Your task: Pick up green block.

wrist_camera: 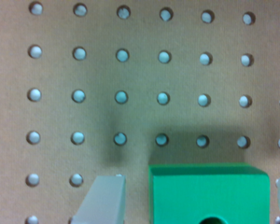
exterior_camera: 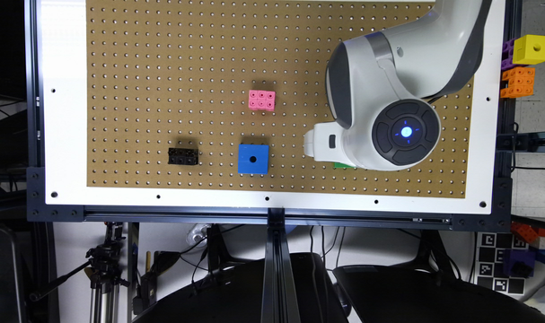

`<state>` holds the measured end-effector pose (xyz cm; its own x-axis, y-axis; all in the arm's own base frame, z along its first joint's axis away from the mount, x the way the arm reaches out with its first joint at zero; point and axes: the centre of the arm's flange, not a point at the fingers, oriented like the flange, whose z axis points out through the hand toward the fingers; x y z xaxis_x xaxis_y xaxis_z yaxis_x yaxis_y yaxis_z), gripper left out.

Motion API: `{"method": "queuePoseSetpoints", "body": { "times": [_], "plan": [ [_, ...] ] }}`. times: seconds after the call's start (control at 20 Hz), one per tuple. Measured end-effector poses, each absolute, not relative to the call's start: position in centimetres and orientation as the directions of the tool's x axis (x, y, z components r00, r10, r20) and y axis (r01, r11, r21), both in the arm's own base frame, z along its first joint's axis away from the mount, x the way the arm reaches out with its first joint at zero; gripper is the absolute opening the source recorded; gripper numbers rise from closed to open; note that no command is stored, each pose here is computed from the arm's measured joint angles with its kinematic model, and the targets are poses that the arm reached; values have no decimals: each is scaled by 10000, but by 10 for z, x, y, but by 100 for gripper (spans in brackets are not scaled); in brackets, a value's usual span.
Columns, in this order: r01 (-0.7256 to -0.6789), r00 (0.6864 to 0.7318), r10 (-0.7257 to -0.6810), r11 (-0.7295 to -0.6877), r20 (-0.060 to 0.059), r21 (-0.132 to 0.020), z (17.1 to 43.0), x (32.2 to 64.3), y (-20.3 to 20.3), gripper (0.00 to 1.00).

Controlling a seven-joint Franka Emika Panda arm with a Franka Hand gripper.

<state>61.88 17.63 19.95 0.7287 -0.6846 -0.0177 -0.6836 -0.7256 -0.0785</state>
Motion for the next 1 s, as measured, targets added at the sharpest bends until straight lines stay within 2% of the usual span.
{"method": "queuePoseSetpoints", "body": {
  "times": [0.15,0.35,0.6,0.75,0.8,1.0],
  "plan": [
    [-6810,7304,-6830,-7266,-122,-910,201,627,182,100],
    [-6811,7297,-6837,-7255,-96,-989,199,634,184,100],
    [-6836,7285,-6848,-7246,-204,-872,180,634,184,100],
    [-6837,7284,-6849,-7245,-203,-876,179,637,185,100],
    [-6838,7283,-6850,-7244,-203,-879,178,638,185,0],
    [-6837,7283,-6850,-7244,-203,-879,178,638,185,0]
  ]
}}
